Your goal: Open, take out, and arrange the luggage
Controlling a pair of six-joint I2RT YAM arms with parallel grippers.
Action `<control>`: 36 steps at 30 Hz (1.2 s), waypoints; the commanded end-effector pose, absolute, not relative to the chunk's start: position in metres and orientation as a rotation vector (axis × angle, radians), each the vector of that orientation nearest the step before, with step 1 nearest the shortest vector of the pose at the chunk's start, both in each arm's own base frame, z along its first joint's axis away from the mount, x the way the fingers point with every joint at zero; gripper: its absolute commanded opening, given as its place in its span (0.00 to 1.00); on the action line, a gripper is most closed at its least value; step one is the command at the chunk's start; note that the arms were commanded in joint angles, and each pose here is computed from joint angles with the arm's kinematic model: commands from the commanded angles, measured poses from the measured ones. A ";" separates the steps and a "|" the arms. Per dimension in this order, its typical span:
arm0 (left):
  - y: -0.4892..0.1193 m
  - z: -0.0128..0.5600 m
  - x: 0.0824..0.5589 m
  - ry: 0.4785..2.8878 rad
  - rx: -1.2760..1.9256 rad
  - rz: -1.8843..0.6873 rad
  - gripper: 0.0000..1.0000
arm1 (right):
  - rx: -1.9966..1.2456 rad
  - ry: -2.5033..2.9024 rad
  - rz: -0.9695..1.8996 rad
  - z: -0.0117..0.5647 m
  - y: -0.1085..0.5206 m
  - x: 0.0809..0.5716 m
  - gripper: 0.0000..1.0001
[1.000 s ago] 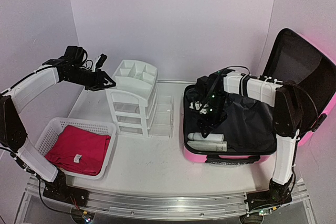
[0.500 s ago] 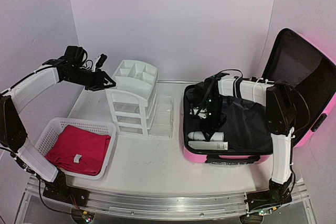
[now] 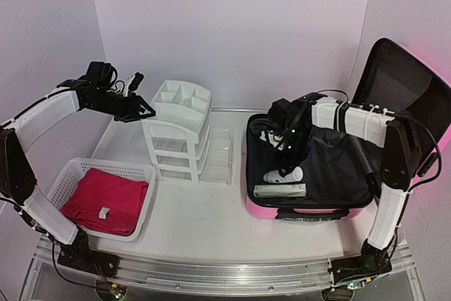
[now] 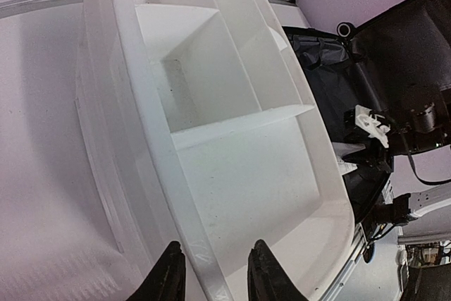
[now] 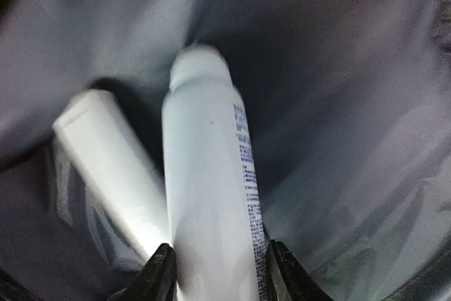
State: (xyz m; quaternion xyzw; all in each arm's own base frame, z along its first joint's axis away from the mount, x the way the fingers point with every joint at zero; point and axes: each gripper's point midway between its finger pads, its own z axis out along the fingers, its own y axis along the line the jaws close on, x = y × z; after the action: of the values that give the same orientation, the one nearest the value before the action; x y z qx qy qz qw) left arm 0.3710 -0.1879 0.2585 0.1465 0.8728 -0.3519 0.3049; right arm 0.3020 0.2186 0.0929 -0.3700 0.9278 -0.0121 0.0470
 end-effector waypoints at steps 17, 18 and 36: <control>-0.177 0.245 0.365 2.368 0.355 -0.904 0.31 | -0.849 2.784 0.019 0.095 0.240 0.336 0.60; -0.178 0.245 0.365 2.368 0.357 -0.907 0.31 | -0.888 2.778 0.051 0.093 0.245 0.336 0.66; -0.179 0.242 0.365 2.374 0.357 -0.911 0.31 | -0.790 2.854 -0.104 0.042 0.256 0.378 0.70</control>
State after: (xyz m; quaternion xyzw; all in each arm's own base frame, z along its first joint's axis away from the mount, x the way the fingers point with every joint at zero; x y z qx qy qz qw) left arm 0.3704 -0.1883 0.2582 0.1473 0.8712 -0.3565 0.3036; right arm 0.3605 0.2545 0.0356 -0.3216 0.9447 -0.0175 0.0609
